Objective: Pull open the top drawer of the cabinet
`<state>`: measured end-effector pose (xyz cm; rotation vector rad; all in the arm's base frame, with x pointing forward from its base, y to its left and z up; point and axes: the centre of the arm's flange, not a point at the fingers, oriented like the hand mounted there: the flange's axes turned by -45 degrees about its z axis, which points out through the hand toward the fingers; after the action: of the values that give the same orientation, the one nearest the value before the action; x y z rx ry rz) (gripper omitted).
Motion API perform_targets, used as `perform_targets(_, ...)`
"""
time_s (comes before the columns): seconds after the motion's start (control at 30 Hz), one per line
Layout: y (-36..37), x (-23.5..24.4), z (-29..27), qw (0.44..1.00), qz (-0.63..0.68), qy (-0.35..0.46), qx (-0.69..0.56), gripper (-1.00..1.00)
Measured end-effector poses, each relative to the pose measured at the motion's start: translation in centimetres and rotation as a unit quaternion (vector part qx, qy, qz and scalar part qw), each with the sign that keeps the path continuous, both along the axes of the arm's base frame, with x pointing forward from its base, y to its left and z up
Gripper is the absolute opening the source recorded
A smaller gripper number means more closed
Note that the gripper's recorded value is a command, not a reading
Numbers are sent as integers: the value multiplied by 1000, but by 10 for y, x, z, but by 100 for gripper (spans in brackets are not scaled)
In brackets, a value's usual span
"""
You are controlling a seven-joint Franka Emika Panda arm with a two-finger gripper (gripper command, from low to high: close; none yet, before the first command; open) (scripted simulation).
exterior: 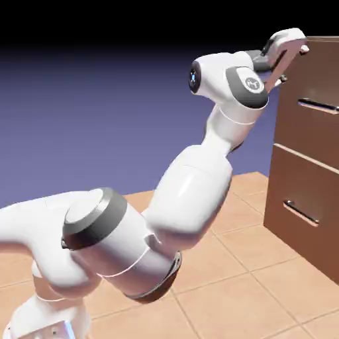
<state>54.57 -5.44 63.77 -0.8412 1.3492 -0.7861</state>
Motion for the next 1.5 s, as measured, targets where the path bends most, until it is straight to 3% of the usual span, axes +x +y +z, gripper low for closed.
perform_targets(0.3,48,79,-89,970,-32,8,-242,0)
perform_targets(0.53,52,125,-95,966,-33,9,-255,0)
perform_targets(0.57,52,133,-95,966,-33,9,-255,-100)
perform_targets(0.63,52,133,-95,966,-33,9,-255,-100)
perform_targets(1.07,51,15,-95,966,-33,9,-255,-100)
perform_targets(1.5,51,-137,-95,966,-34,9,-254,-100)
